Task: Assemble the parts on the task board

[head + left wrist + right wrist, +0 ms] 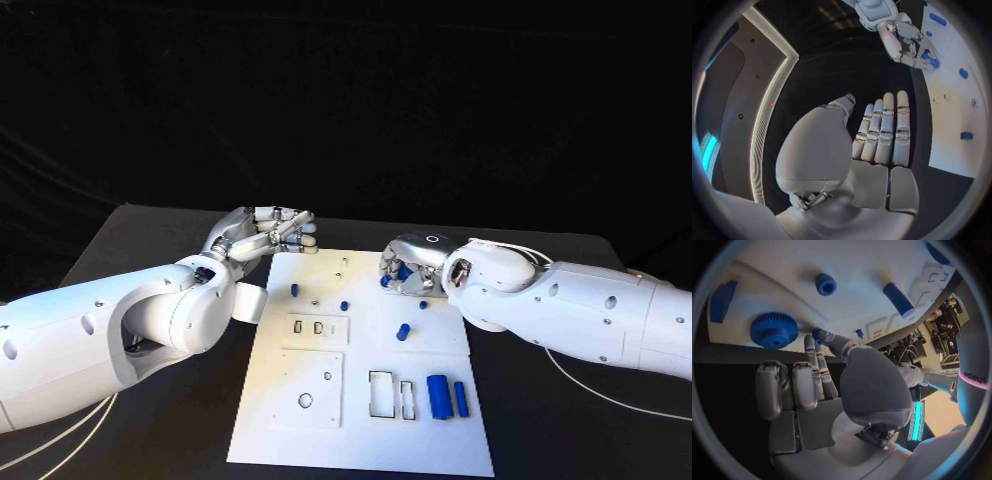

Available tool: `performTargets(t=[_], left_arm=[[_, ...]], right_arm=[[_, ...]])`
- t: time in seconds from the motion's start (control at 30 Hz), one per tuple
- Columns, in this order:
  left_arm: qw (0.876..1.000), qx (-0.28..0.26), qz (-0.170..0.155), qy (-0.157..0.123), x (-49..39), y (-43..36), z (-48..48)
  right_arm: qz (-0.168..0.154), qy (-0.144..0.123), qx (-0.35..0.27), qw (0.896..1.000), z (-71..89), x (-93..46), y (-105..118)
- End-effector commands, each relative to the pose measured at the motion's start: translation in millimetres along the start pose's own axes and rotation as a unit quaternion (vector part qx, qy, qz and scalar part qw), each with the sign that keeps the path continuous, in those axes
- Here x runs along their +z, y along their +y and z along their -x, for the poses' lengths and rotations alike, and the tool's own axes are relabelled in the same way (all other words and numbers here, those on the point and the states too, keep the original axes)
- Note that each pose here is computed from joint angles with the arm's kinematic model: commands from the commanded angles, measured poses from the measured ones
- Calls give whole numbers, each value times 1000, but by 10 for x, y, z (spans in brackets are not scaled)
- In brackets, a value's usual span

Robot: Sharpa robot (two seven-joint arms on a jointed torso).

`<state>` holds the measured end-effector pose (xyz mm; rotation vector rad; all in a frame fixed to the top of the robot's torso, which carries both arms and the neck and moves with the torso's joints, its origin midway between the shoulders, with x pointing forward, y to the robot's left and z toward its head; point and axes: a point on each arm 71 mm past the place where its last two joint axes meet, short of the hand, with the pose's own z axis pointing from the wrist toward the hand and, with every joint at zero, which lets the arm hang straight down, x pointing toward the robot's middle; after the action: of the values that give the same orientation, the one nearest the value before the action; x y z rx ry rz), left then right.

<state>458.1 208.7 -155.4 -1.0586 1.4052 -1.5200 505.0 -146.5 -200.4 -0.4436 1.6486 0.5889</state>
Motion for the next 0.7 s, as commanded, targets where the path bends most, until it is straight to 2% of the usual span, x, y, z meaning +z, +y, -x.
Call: performTargets(t=[0.03,0.37,0.5,0.7], left_arm=[[1000,-3,-2,12,5,-16,-25],[1000,-5,0,10,7,-12,-2],[1000,-7,2,9,9,-10,1],[1000,-8,2,11,10,-9,-11]], right_arm=[[1,-30,-2,1000,39,-2,17],[-6,-71,2,997,113,-9,48],[-9,-85,-2,996,167,64,76],[-11,-93,-6,996,201,193,123]])
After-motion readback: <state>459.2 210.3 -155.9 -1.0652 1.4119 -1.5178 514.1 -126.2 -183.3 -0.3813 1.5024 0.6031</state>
